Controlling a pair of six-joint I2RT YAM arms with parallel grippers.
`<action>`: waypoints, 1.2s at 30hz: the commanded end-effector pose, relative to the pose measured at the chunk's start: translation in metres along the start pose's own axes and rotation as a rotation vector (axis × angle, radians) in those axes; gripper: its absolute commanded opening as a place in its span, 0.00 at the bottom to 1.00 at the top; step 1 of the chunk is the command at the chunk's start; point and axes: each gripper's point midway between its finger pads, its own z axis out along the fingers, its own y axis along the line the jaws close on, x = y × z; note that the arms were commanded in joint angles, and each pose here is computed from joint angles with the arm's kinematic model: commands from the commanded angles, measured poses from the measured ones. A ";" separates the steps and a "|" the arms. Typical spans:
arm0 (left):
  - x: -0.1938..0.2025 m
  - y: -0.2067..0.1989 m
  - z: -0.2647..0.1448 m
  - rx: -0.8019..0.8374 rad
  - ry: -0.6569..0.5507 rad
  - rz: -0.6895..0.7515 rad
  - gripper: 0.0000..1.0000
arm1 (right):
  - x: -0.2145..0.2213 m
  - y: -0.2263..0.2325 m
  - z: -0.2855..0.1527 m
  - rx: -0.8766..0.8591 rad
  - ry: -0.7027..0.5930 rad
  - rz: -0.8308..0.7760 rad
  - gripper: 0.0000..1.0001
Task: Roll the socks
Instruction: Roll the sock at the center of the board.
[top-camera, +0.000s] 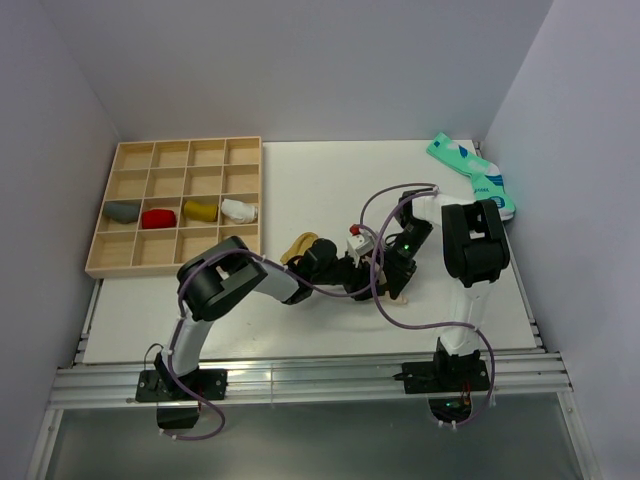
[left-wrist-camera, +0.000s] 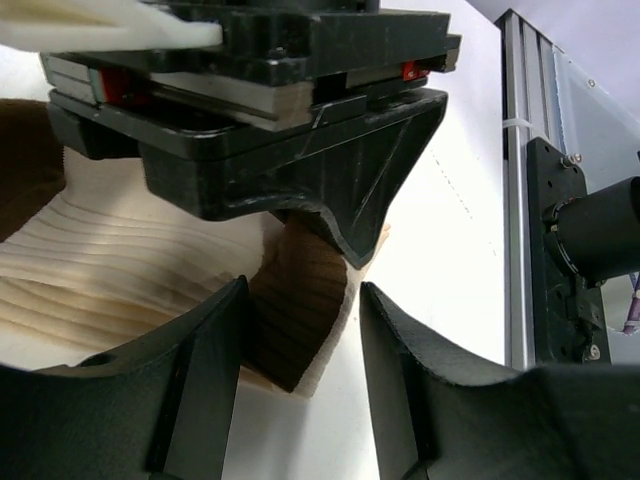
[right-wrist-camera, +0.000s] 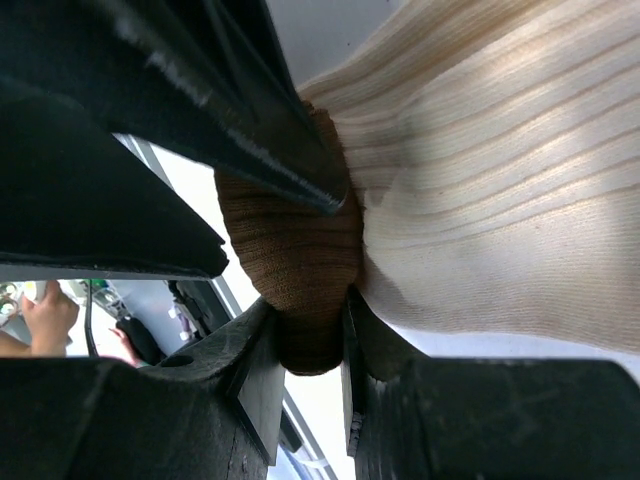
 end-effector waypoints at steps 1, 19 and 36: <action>0.003 -0.014 0.006 0.059 -0.013 0.010 0.52 | -0.009 -0.001 -0.004 0.001 -0.029 0.023 0.14; 0.042 -0.022 0.009 0.069 0.066 -0.070 0.01 | -0.014 -0.008 -0.006 0.117 -0.095 0.076 0.30; 0.073 -0.005 -0.018 -0.015 0.077 -0.408 0.00 | -0.010 -0.011 -0.071 0.410 -0.341 -0.063 0.50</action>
